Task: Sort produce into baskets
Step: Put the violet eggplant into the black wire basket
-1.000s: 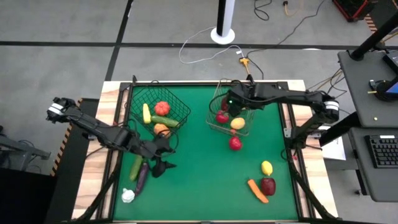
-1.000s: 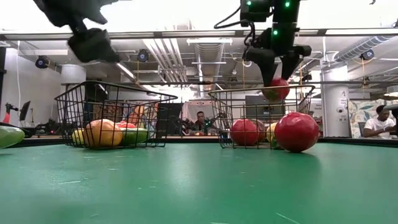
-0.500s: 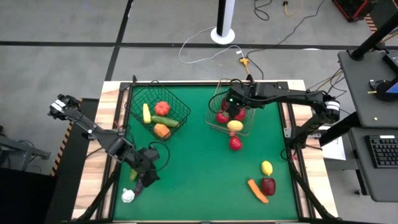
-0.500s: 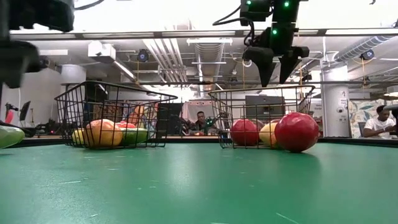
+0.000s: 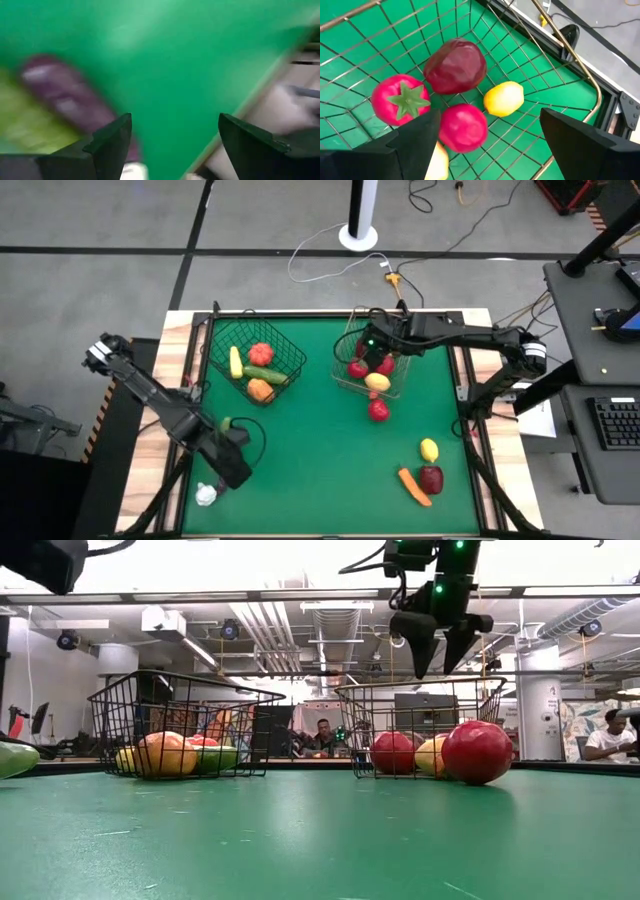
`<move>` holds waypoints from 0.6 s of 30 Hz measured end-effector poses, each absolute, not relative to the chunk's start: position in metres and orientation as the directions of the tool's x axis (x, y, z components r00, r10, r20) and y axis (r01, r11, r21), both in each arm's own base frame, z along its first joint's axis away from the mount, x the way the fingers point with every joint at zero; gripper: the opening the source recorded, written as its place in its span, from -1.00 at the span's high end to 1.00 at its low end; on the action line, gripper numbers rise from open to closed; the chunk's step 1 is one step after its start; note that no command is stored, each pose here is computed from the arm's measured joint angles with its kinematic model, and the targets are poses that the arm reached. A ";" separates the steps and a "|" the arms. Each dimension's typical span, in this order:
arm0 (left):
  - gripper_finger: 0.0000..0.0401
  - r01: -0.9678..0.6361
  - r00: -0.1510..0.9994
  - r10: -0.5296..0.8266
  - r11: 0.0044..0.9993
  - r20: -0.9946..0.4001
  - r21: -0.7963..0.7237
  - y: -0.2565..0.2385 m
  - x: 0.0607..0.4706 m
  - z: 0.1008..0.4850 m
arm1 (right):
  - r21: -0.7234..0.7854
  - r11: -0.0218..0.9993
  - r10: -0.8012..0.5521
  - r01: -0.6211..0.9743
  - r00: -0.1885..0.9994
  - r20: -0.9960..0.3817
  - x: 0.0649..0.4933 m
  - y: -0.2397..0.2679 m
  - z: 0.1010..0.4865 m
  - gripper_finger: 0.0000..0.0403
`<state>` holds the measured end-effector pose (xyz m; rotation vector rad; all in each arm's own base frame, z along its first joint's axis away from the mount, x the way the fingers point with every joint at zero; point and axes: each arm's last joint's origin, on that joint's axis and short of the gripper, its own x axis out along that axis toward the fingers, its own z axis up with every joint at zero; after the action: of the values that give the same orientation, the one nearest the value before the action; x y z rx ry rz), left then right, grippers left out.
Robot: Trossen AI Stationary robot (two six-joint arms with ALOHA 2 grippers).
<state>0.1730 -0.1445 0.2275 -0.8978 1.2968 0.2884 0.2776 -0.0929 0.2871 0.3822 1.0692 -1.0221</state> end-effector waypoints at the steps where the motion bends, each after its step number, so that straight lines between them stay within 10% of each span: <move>1: -0.39 -0.670 0.239 -0.244 0.660 -0.940 -0.341 -0.145 0.174 0.228 | -0.195 0.515 -0.501 0.835 0.108 -0.859 0.278 -0.092 0.287 -0.65; 18: -0.37 -0.642 0.008 0.039 0.767 -0.999 0.025 -0.156 0.188 0.200 | -0.173 0.578 -0.497 0.797 0.176 -0.850 0.288 -0.070 0.288 -0.64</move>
<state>0.1876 -0.1556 0.1999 -0.5164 1.4801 0.5703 0.2877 -0.0701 0.2880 0.3454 1.0388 -0.9422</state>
